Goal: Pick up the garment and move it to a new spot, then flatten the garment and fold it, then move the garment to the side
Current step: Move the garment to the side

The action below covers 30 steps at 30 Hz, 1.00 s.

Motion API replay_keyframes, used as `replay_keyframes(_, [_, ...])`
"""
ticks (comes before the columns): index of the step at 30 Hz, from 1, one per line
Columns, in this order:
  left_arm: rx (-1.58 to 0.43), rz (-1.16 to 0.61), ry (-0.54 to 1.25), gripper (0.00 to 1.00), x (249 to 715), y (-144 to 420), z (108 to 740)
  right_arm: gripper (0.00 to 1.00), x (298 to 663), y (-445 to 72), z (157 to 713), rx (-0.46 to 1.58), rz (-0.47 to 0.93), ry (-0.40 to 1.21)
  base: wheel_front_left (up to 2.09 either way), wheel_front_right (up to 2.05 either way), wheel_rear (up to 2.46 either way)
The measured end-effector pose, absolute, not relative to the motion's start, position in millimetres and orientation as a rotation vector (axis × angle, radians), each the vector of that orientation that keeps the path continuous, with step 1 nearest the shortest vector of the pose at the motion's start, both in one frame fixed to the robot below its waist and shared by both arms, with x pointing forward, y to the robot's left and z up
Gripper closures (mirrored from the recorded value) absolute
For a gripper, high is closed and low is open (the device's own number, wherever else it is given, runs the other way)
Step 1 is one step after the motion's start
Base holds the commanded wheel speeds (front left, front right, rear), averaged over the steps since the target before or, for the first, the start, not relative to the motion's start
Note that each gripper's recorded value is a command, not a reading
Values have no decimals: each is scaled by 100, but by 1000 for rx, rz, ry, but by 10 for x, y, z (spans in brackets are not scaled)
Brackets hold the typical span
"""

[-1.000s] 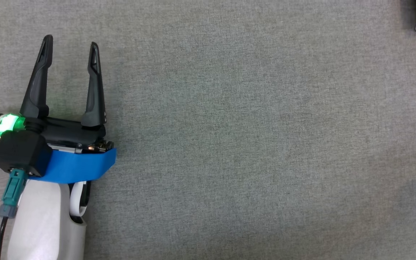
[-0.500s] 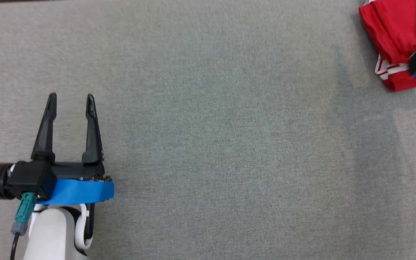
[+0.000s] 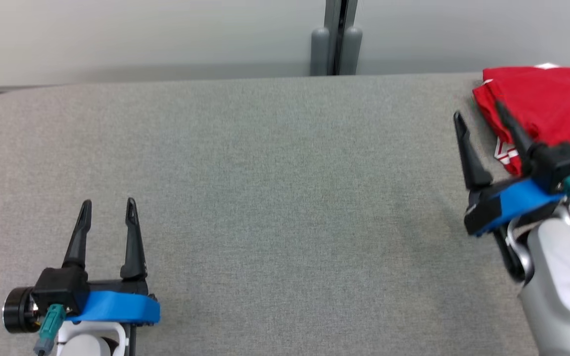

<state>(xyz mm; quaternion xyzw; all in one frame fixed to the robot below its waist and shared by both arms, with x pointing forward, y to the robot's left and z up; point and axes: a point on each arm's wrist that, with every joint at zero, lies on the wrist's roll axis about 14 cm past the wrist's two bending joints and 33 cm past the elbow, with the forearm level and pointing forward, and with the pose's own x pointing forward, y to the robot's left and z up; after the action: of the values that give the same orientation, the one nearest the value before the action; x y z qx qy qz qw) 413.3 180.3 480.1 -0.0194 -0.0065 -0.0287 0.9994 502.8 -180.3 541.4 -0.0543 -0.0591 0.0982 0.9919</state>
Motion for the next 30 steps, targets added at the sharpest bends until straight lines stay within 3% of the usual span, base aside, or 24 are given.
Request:
replay_keyframes(10, [-53,-33,-17,0,3858,1850,4853,0,4327,-1738,5268,-16,195,-102,0,0,0])
replay_keyframes(30, [-62,-47,-28,0,3767,1791,4898,0,3722,-1703,5147,93,108,-105,0,0,0])
